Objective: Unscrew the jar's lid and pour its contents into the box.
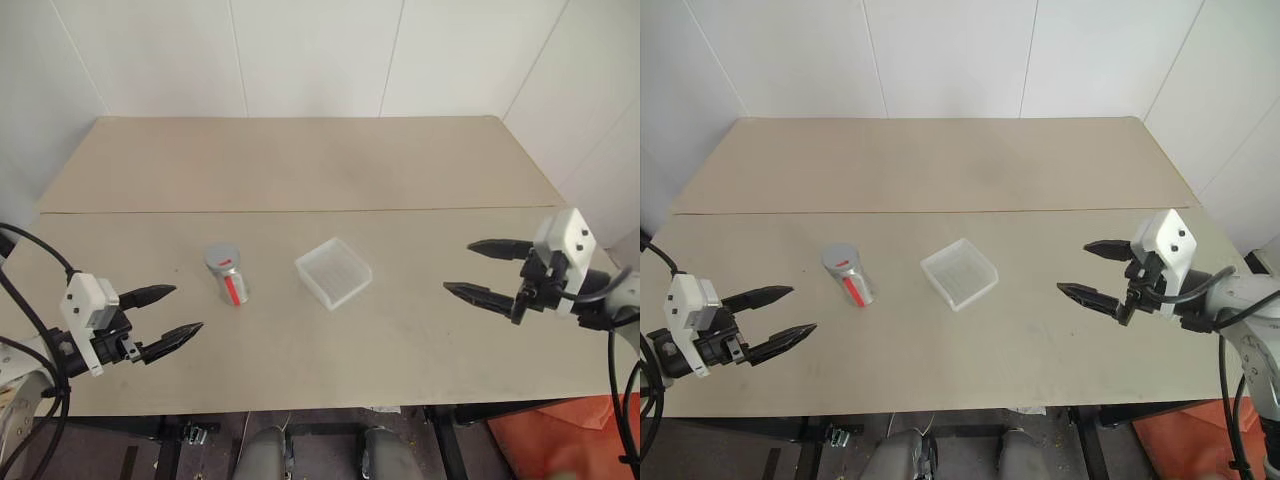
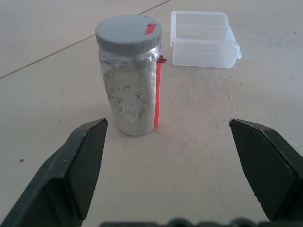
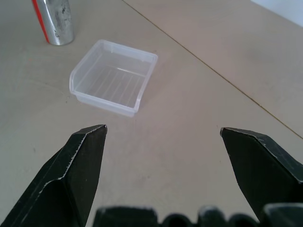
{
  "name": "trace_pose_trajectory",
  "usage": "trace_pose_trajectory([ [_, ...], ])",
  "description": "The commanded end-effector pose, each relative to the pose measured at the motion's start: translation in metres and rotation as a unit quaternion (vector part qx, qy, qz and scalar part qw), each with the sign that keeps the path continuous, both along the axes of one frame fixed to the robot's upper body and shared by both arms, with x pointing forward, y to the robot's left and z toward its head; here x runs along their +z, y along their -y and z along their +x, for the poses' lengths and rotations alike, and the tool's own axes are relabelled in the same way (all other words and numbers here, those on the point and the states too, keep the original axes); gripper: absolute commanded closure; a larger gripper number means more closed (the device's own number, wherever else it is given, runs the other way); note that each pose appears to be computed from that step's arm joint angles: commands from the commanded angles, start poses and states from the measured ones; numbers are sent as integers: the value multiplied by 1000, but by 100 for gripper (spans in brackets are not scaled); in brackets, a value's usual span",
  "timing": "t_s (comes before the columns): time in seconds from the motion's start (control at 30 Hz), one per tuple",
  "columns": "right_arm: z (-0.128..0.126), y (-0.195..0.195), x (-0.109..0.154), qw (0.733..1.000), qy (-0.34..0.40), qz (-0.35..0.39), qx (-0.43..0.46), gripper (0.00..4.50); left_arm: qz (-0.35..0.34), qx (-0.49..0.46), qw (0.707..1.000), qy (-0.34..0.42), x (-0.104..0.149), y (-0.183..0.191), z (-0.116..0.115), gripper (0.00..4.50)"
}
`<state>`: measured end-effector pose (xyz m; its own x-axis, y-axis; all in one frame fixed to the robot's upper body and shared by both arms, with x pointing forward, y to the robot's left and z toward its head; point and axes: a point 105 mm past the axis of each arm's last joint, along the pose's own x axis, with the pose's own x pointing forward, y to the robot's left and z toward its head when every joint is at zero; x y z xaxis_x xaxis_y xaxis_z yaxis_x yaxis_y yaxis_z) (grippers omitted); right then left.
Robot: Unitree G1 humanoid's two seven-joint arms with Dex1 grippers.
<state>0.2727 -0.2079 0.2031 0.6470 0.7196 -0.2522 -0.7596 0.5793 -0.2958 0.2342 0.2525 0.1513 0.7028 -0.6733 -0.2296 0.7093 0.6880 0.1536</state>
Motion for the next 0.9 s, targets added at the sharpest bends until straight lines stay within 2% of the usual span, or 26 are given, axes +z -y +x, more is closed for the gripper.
trace_pose_trajectory([
  [0.03,-5,-6,10,999,32,-2,5,0,-4,-6,1000,19,7,3,0,3],
  [0.27,-5,-9,13,999,33,-12,19,0,-10,20,1000,21,-9,12,-3,3],
  [0.57,4,-32,21,994,40,-9,102,0,-82,110,987,89,-6,46,-1,3],
  [0.73,5,-45,23,989,55,-13,134,0,-53,160,978,124,-17,46,7,3],
  [0.9,6,-52,28,986,75,-11,151,0,-73,216,960,162,-18,61,12,3],
])
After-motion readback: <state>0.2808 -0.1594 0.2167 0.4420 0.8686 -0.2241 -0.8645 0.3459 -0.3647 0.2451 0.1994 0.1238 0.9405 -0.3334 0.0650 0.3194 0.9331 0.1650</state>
